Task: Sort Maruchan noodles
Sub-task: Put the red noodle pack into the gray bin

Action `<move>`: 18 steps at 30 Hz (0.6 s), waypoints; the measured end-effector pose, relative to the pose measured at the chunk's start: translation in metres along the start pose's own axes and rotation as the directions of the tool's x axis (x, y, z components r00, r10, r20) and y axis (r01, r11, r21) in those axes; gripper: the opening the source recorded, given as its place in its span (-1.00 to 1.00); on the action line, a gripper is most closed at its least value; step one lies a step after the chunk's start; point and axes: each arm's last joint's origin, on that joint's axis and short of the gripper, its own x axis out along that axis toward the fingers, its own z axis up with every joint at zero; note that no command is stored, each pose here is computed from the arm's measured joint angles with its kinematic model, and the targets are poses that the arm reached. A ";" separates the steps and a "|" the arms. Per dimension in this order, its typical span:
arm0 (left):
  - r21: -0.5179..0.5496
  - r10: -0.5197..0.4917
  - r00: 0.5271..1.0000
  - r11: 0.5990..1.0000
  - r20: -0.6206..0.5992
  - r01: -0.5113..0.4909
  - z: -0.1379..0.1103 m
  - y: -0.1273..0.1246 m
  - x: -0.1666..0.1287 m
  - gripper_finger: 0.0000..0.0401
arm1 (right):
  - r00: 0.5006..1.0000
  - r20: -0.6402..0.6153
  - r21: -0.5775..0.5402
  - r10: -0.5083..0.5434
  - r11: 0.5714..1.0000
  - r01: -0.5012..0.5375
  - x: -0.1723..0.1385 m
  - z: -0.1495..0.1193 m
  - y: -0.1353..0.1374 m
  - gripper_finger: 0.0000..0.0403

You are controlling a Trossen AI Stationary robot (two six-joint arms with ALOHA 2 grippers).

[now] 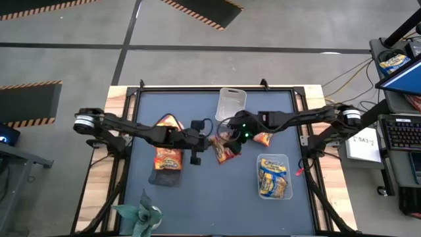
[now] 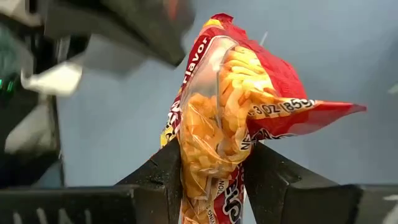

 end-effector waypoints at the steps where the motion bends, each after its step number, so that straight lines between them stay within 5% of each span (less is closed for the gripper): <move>1: 0.012 0.028 1.000 1.000 -0.004 -0.028 0.001 0.002 -0.004 -1.00 | 0.999 0.032 -0.006 -0.016 1.000 0.017 -0.005 0.002 0.000 -0.38; 8: 0.039 0.130 0.992 0.991 -0.004 -0.129 0.005 0.015 -0.019 -1.00 | 0.939 0.280 -0.028 -0.200 0.976 0.216 -0.041 0.021 -0.007 -0.38; 13: 0.025 0.152 0.988 0.988 0.033 -0.153 0.010 0.023 -0.031 -1.00 | 0.825 0.413 -0.071 -0.385 0.890 0.451 -0.057 0.034 -0.025 -0.38; 18: 0.000 0.178 0.979 0.984 0.099 -0.179 0.018 0.031 -0.053 -1.00 | 0.768 0.480 -0.190 -0.425 0.804 0.563 -0.058 0.051 -0.047 -0.38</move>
